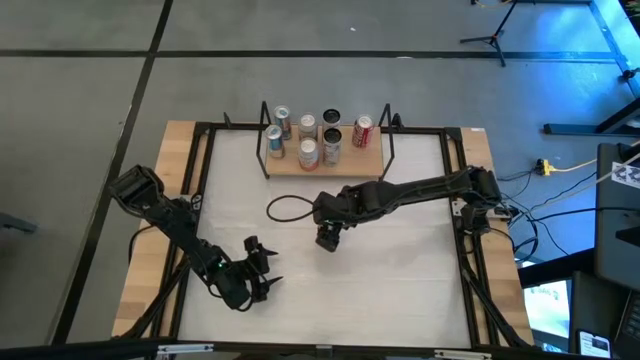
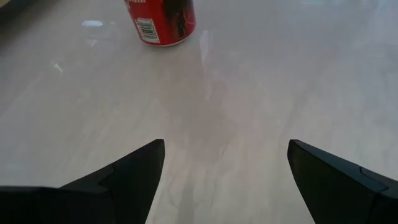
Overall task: Place canned beverage on shelf
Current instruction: Put the red soda can aligned with the other red white soda can on the shelf
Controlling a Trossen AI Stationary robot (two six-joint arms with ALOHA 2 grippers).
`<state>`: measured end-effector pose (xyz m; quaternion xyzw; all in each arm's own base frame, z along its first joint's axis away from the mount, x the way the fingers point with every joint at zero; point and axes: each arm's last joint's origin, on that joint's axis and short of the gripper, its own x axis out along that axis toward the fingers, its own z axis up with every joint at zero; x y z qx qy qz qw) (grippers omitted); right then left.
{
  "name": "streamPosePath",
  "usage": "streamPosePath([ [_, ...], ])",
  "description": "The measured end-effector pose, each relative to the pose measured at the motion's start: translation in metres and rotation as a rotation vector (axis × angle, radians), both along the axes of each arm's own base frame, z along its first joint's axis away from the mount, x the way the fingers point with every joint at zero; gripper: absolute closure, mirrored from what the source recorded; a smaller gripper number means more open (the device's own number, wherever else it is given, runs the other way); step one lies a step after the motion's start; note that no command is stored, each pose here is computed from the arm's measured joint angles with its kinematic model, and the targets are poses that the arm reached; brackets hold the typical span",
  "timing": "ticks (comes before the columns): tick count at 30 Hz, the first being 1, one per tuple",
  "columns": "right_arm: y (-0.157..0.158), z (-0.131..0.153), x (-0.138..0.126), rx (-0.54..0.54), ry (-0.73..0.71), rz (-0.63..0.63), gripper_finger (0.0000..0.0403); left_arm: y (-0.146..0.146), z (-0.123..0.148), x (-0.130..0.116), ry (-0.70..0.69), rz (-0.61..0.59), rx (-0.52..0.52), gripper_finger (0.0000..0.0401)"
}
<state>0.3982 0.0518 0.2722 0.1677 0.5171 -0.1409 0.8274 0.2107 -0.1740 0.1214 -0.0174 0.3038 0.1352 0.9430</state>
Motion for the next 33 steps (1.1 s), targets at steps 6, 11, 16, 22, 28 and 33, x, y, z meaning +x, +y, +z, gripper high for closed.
streamPosePath([
  [6,0.001,-0.004,0.002,0.000,0.007,0.012,0.0063,0.000,0.000,0.000,0.000,0.000,0.000,0.0071],
  [11,0.002,-0.016,0.008,0.015,0.032,0.021,0.0063,0.000,0.000,0.000,0.000,0.000,0.000,0.0071],
  [16,0.004,-0.029,0.013,0.049,0.068,0.038,0.0063,0.000,0.000,0.000,0.002,-0.001,0.003,0.0071],
  [22,0.004,-0.038,0.015,0.047,0.098,0.037,0.0063,0.000,0.000,0.000,0.003,-0.001,0.003,0.0071],
  [28,0.004,-0.038,0.015,0.048,0.100,0.036,0.0089,0.000,0.000,0.000,0.002,-0.001,0.003,0.0071],
  [33,0.004,-0.038,0.015,0.050,0.098,0.042,0.0114,0.000,0.000,0.000,0.002,-0.001,0.003,0.0071],
])
